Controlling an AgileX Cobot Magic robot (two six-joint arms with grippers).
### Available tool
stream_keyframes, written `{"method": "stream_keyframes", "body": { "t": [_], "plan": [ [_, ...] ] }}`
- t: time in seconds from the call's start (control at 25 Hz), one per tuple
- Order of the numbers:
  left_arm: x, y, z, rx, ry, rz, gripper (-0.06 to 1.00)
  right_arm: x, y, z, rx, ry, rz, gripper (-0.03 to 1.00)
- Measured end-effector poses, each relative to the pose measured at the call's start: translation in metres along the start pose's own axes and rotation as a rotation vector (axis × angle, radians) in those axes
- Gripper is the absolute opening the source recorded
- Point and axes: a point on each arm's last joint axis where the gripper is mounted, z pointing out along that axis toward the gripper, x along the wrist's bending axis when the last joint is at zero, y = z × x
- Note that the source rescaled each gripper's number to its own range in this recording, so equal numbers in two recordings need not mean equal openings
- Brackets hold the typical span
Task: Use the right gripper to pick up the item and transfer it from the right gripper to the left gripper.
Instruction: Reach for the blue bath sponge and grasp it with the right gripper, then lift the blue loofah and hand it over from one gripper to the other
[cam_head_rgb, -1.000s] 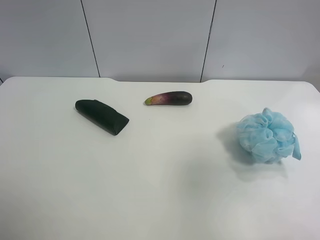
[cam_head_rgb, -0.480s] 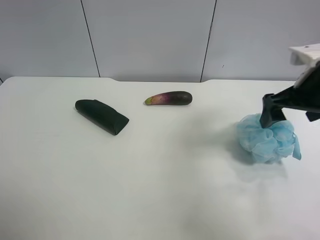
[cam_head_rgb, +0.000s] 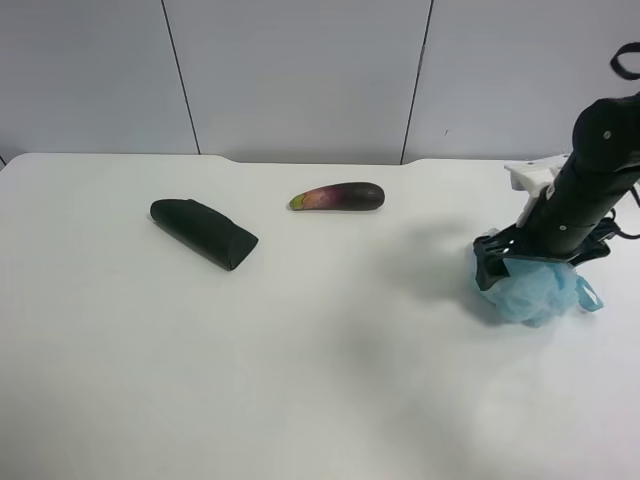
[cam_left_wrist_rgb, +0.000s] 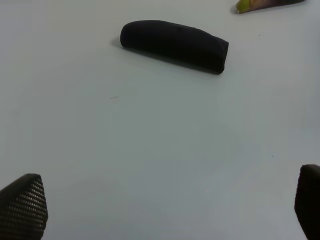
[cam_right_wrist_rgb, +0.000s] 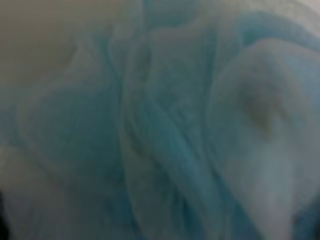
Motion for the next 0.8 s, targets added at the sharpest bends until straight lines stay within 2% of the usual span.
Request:
{"method": "stream_keyframes", "body": {
  "t": [0.04, 0.16, 0.2, 0.36, 0.6, 0.8],
  "plan": [
    [0.000, 0.000, 0.000, 0.000, 0.000, 0.000, 1.00, 0.000, 0.000, 0.006, 0.013, 0.000, -0.003, 0.85],
    [0.000, 0.000, 0.000, 0.000, 0.000, 0.000, 1.00, 0.000, -0.001, 0.012, 0.028, -0.003, -0.007, 0.45],
    [0.000, 0.000, 0.000, 0.000, 0.000, 0.000, 1.00, 0.000, -0.001, 0.012, 0.030, -0.003, -0.007, 0.40],
    [0.000, 0.000, 0.000, 0.000, 0.000, 0.000, 1.00, -0.001, -0.001, 0.002, 0.017, -0.005, -0.006, 0.40],
    [0.000, 0.000, 0.000, -0.003, 0.001, 0.000, 1.00, -0.001, 0.002, -0.036, -0.003, 0.005, 0.012, 0.37],
    [0.000, 0.002, 0.000, -0.025, 0.005, 0.000, 1.00, 0.005, -0.002, -0.087, -0.093, 0.088, 0.001, 0.27]
  ]
}}
